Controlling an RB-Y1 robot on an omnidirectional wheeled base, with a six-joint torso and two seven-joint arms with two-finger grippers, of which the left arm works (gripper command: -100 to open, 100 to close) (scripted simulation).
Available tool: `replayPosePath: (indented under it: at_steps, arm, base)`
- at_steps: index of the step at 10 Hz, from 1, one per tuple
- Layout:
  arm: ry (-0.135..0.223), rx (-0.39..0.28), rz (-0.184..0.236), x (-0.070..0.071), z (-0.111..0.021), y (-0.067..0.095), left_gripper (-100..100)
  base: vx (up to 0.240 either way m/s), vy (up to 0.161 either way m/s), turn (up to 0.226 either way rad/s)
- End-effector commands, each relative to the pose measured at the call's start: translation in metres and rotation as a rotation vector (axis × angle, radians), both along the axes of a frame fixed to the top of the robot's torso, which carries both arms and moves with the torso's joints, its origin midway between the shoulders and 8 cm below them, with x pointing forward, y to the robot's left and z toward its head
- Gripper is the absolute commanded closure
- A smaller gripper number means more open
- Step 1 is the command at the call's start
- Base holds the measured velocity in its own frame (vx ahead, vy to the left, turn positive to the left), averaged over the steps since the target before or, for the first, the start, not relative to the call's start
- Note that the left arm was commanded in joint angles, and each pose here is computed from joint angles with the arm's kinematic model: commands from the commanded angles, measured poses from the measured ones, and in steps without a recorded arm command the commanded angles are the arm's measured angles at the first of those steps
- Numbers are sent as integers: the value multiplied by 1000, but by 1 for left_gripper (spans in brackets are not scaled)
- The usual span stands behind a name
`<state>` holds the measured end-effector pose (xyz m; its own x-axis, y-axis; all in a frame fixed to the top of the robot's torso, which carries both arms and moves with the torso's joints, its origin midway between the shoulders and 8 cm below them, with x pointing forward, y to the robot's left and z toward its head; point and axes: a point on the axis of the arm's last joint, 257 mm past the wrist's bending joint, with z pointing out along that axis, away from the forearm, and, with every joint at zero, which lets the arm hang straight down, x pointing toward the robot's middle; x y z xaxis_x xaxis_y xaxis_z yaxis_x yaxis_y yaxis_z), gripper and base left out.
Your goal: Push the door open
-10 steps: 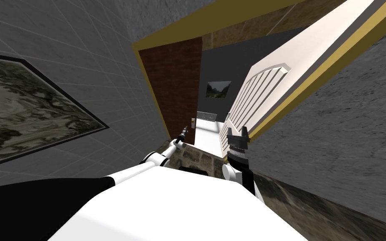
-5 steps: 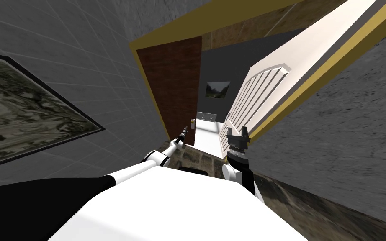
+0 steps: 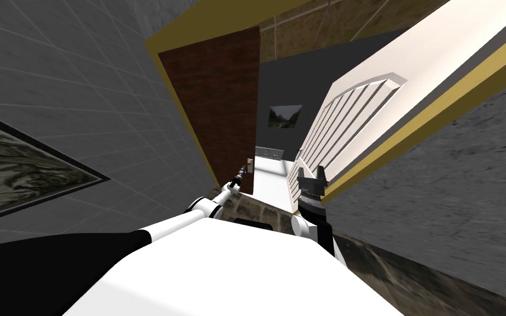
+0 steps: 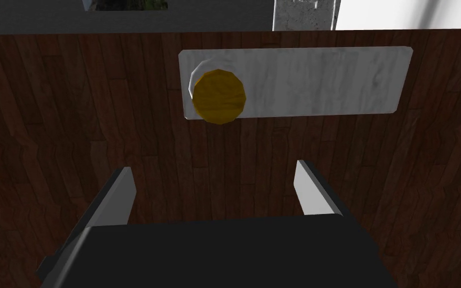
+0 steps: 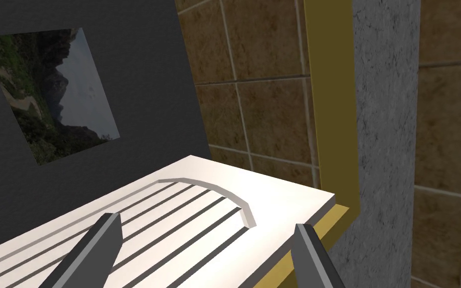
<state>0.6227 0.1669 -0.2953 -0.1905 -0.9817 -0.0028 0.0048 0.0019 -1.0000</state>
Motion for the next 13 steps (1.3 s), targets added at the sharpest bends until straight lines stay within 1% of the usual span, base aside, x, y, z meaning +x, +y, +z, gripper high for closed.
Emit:
replayPosePath:
  at_steps: [1, 6, 7, 8, 13]
  arm:
    - [0, 0, 4, 0, 0, 2, -100]
    - [2, -3, 15, 1, -1, 6, -100]
    - [1, -3, 14, 0, -1, 5, -100]
    - [1, -3, 14, 0, -1, 5, 100]
    - [1, -3, 14, 0, -1, 5, 100]
  base:
    - [229, -38, -25]
    - [194, -44, -22]
    - [86, -3, -3]
    - [-11, -1, 5]
    - [-16, 1, -1]
